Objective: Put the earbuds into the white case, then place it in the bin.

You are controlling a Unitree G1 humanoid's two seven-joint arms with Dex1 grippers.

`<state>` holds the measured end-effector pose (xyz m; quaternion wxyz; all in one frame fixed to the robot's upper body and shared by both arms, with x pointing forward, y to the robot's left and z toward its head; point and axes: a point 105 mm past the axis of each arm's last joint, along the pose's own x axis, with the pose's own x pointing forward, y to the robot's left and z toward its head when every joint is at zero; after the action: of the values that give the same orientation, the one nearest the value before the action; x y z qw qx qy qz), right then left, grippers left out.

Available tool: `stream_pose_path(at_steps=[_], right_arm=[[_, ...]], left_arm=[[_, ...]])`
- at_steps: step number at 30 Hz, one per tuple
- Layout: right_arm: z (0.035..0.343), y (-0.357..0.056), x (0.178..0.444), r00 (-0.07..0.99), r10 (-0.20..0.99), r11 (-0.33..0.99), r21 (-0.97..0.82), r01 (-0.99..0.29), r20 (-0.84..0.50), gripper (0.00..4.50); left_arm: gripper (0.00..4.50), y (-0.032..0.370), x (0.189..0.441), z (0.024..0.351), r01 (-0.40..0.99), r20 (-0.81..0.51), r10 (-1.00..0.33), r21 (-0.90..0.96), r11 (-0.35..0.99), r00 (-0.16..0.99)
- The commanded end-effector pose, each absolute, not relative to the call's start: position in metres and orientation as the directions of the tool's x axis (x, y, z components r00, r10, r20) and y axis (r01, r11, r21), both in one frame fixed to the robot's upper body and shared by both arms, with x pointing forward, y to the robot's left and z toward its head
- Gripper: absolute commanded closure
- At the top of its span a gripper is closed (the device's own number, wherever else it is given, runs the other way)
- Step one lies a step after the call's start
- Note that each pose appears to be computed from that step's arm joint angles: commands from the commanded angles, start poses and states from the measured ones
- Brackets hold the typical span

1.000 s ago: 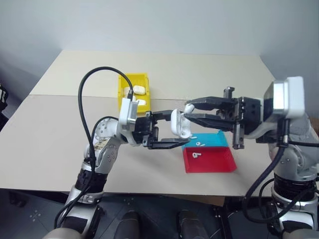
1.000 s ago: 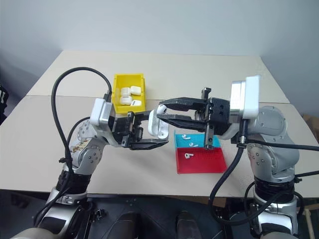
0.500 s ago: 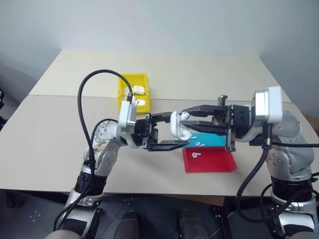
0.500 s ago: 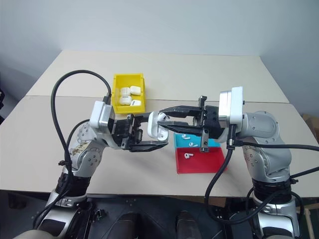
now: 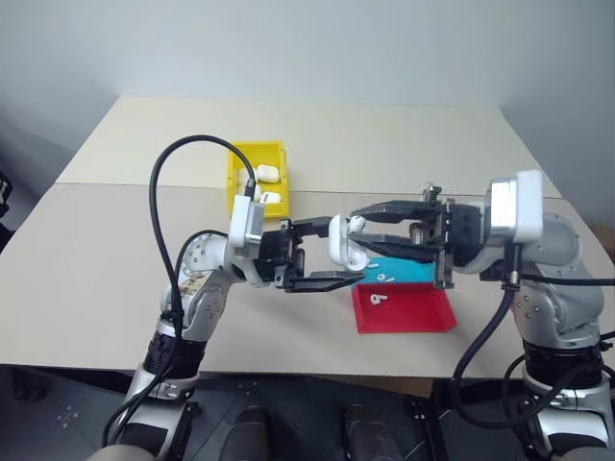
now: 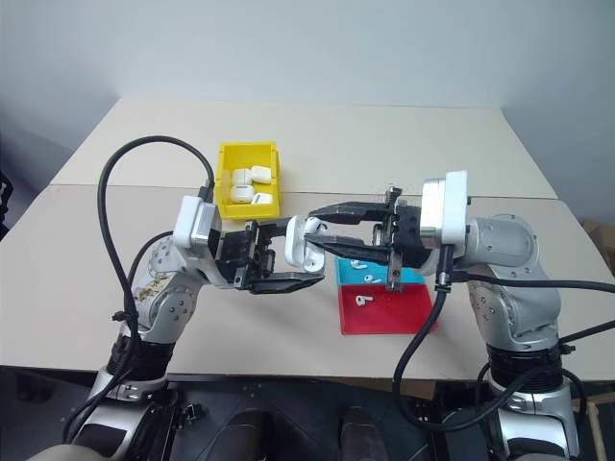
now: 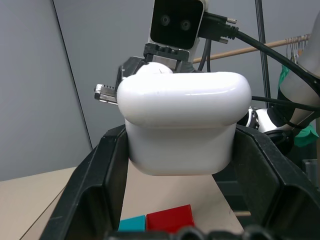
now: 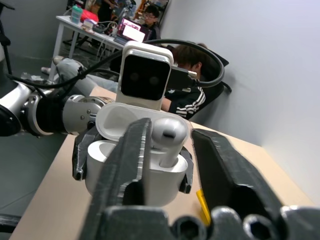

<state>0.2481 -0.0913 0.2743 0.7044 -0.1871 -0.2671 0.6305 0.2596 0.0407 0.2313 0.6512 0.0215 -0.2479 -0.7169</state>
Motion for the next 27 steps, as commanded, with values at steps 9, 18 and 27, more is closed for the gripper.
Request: stream_pose_path(at_steps=[9, 18, 27], right_arm=[[0.282, -0.105, 0.244, 0.071, 0.992, 0.118, -0.612, -0.782, 0.101, 1.84], [0.245, -0.146, 0.311, 0.357, 0.764, 0.029, -0.524, -0.851, -0.538, 1.84], [0.205, -0.133, 0.365, 0.318, 0.449, -0.229, -0.451, -0.863, -0.835, 1.84]], left_arm=[[1.72, 0.049, 0.258, 0.227, 0.903, 0.249, -0.959, 0.429, -0.013, -0.132], [1.72, 0.101, 0.244, 0.178, 0.914, 0.044, -0.999, 0.406, -0.01, -0.03], [1.72, 0.101, 0.236, 0.166, 0.914, 0.052, -0.997, 0.4, 0.066, 0.049]])
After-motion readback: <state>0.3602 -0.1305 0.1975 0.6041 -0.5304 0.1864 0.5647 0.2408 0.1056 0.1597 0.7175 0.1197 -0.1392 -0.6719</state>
